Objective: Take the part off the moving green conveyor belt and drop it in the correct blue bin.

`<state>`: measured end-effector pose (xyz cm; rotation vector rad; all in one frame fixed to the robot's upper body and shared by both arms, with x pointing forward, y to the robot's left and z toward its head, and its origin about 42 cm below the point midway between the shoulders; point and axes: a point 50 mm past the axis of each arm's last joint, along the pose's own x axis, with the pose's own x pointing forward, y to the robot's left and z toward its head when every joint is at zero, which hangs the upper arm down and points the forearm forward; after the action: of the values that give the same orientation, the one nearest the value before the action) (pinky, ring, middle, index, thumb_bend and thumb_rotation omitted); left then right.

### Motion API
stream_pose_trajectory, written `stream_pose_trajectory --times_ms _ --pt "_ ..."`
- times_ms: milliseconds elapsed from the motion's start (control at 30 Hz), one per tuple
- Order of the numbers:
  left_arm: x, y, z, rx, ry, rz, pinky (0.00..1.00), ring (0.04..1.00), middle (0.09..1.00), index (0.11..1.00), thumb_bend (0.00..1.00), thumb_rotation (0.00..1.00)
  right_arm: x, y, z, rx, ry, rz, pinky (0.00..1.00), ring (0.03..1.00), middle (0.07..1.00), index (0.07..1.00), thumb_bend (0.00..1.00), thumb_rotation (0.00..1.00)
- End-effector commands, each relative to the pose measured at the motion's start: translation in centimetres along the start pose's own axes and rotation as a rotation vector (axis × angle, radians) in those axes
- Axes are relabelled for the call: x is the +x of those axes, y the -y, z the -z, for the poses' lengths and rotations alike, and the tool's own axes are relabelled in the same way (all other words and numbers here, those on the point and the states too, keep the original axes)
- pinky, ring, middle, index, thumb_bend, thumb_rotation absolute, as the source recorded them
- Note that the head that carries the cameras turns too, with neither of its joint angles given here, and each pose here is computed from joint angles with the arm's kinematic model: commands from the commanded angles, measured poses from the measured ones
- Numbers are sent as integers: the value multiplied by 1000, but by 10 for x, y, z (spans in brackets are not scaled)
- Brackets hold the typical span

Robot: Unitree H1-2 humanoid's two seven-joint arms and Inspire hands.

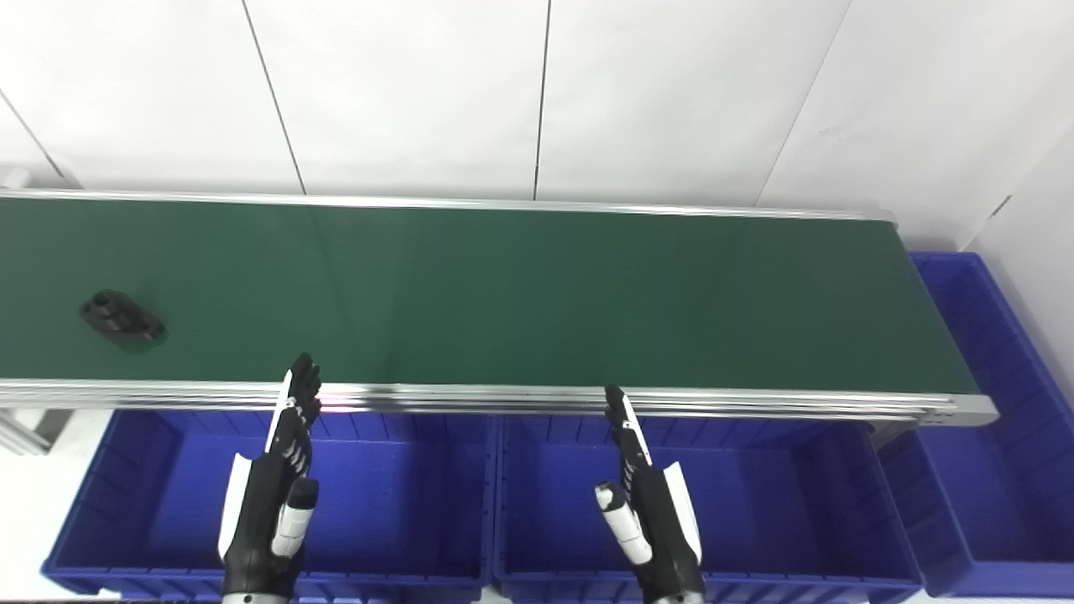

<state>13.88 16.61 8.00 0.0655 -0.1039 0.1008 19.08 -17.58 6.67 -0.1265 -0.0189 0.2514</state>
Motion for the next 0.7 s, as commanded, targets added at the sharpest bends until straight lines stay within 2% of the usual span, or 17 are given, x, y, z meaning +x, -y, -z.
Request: stream_pose_trajectory --times_ms 0,667 --pt "2 1 -7 -2 57 11 1000 1000 1000 1000 877 983 2 -1 -8 10 44 3 1000 1000 1000 1000 954 994" --pt "0 -1 -1 -8 49 19 1000 1000 1000 1000 876 981 1 -3 -8 24 40 -1 1000 1000 1000 1000 937 985"
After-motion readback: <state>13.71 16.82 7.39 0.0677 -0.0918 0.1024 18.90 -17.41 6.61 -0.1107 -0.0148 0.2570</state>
